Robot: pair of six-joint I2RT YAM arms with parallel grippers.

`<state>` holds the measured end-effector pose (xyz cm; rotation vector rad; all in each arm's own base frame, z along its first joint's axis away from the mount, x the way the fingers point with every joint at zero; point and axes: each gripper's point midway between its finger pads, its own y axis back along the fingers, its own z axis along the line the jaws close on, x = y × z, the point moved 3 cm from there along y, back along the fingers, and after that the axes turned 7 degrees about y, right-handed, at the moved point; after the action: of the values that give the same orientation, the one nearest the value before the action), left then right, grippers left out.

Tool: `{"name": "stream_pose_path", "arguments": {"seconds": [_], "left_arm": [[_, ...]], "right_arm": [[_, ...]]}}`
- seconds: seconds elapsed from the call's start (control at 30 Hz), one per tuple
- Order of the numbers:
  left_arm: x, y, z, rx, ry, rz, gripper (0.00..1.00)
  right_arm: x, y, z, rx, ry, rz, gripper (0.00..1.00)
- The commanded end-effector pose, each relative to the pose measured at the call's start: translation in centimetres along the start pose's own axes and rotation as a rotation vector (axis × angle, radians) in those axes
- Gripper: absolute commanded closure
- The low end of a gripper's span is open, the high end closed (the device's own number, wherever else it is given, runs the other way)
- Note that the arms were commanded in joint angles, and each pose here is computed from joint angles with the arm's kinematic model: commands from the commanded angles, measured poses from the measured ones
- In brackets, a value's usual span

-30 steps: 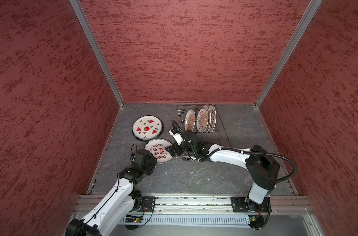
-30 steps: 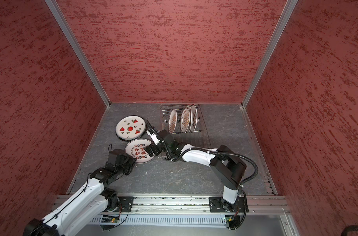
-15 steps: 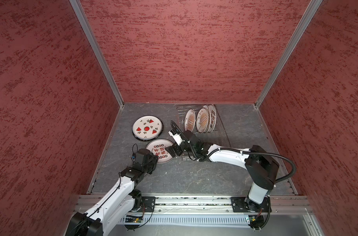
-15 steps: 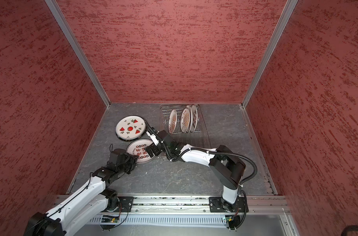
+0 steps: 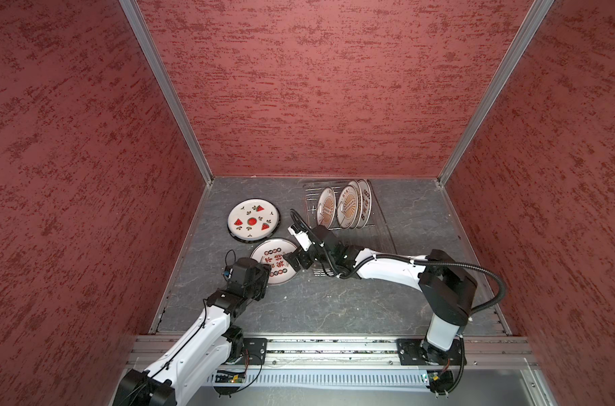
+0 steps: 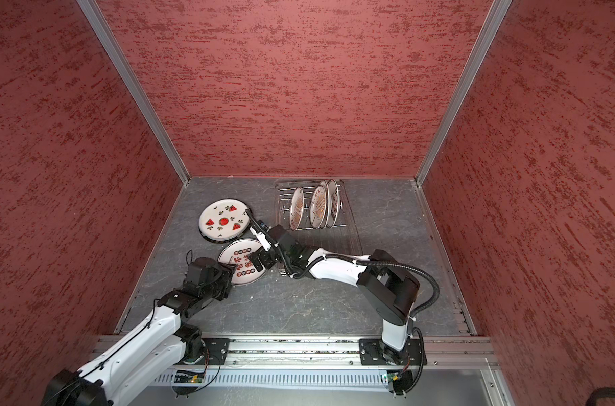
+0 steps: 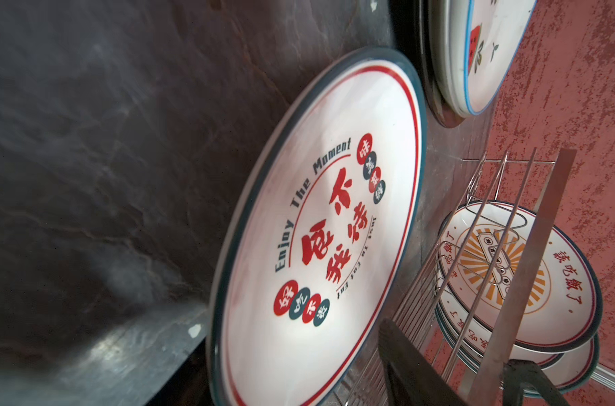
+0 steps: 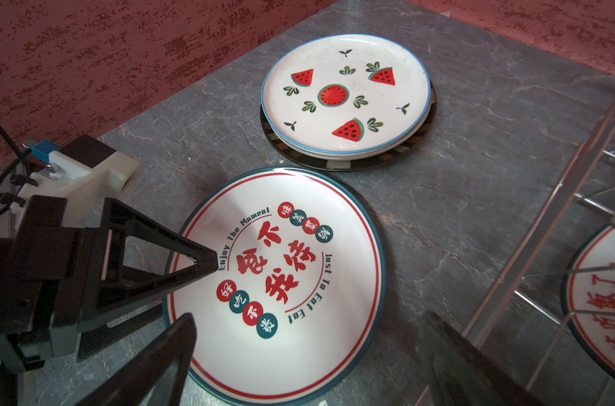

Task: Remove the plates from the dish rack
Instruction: 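Lower the text plate flat onto the table beside the watermelon stack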

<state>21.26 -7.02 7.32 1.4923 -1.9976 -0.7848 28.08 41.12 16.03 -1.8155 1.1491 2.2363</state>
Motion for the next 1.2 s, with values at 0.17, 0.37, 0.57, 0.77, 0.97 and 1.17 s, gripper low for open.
{"name": "stream_pose_path", "arguments": {"seconds": [0.17,0.37,0.57,0.77,0.97,1.17], "left_arm": [[-1.2,0.2,0.8,-0.027,0.02,-0.075,0.26],[-2.0,0.8,1.0,-0.054,-0.008,-0.132,0.2],[-3.0,1.8,1.3,-0.057,-0.011,-0.201,0.16],[-3.8,2.9,1.6,-0.045,-0.017,-0.256,0.09],[-4.7,5.1,0.2,0.003,-0.079,-0.331,0.03],[-4.4,6.6,-1.7,0.117,-0.142,-0.324,0.01]], "right_arm": [[-0.9,-0.3,0.1,0.029,0.028,-0.009,0.01],[-1.0,-0.2,-0.1,0.043,0.028,-0.018,0.01],[-1.9,1.0,-0.3,0.067,0.021,-0.081,0.01],[-4.0,3.7,-1.0,0.111,-0.019,-0.213,0.01],[-5.4,8.5,-1.0,0.096,-0.07,-0.413,0.01],[-5.9,13.2,-2.6,0.146,-0.102,-0.521,0.01]]}}
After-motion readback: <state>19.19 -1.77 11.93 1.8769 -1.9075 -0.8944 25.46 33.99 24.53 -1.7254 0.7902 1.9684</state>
